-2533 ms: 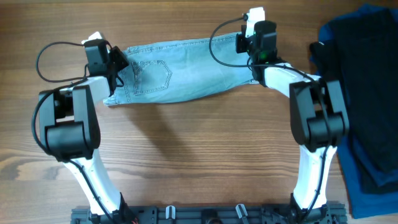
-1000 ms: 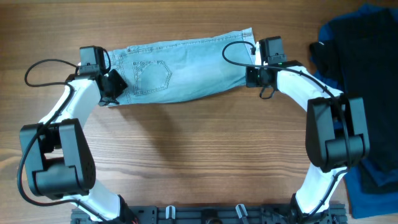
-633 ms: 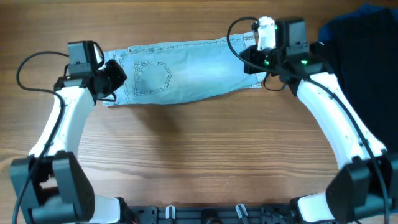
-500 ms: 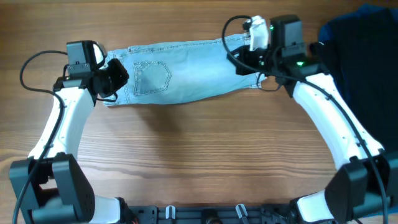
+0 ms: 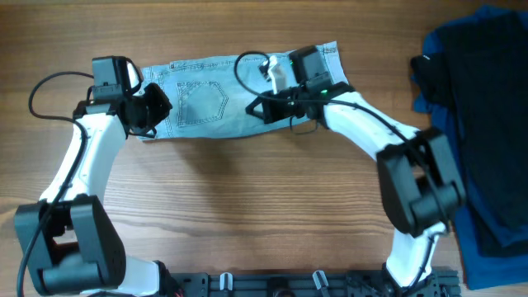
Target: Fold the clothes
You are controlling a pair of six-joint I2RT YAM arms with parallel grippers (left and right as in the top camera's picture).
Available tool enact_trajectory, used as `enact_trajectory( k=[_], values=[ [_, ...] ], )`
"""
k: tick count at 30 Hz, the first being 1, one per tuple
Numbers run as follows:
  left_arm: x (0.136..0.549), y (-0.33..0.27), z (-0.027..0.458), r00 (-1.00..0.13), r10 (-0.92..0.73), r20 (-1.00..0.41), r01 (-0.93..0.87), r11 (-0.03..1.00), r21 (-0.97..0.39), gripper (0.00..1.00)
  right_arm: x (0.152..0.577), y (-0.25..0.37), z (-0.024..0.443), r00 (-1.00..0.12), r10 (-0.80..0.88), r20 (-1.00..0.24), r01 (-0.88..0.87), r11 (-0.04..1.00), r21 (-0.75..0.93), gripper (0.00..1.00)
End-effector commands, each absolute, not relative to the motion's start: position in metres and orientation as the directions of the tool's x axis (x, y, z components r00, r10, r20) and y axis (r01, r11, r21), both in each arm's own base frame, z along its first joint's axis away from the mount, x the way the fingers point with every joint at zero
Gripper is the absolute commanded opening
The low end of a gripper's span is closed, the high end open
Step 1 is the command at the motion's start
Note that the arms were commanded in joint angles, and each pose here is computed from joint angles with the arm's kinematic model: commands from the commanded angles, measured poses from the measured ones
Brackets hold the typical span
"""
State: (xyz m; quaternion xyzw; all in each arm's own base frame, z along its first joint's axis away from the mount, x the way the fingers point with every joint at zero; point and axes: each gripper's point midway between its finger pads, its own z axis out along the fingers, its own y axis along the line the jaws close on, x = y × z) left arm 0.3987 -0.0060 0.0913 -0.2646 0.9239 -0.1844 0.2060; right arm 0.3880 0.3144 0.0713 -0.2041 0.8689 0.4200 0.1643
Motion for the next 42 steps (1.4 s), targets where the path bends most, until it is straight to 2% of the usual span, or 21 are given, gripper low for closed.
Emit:
enact_trajectory(
  k=[1, 5, 8, 13, 17, 21, 29, 36, 42],
  values=[
    [0.4, 0.0, 0.075, -0.791, -0.548, -0.272, -0.42, 0.81, -0.41, 0.05, 0.379, 0.323, 0.031, -0.929, -0.189, -0.32, -0.369, 0.567, 0.737, 0.04],
    [0.398, -0.001, 0.064, -0.8, -0.549, -0.244, -0.433, 0.808, -0.399, 0.04, 0.375, 0.318, -0.008, -0.968, -0.146, -0.204, -0.25, 0.619, 0.745, 0.04],
    [0.391, -0.001, 0.056, -0.809, -0.549, -0.211, -0.448, 0.807, -0.385, 0.04, 0.371, 0.316, -0.011, -0.972, -0.15, -0.18, -0.234, 0.626, 0.744, 0.04],
    [0.383, -0.002, 0.053, -0.817, -0.548, -0.179, -0.46, 0.807, -0.37, 0.04, 0.383, 0.323, 0.042, -0.947, -0.137, -0.291, -0.314, 0.584, 0.748, 0.04],
    [0.38, -0.003, 0.052, -0.82, -0.548, -0.166, -0.465, 0.806, -0.365, 0.04, 0.395, 0.329, 0.116, -0.884, -0.098, -0.457, -0.437, 0.52, 0.733, 0.04],
    [0.379, -0.003, 0.052, -0.82, -0.548, -0.166, -0.465, 0.807, -0.365, 0.05, 0.407, 0.333, 0.136, -0.855, -0.045, -0.517, -0.461, 0.524, 0.716, 0.04],
    [0.379, -0.003, 0.052, -0.82, -0.548, -0.166, -0.465, 0.806, -0.365, 0.06, 0.41, 0.361, 0.094, -0.83, -0.05, -0.555, -0.459, 0.625, 0.631, 0.05],
    [0.378, -0.003, 0.052, -0.82, -0.548, -0.162, -0.467, 0.806, -0.363, 0.06, 0.406, 0.366, 0.005, -0.842, -0.051, -0.538, -0.338, 0.826, 0.451, 0.05],
    [0.378, -0.003, 0.052, -0.82, -0.548, -0.162, -0.467, 0.806, -0.363, 0.05, 0.394, 0.368, -0.019, -0.868, -0.086, -0.489, -0.339, 0.823, 0.456, 0.04]
  ],
)
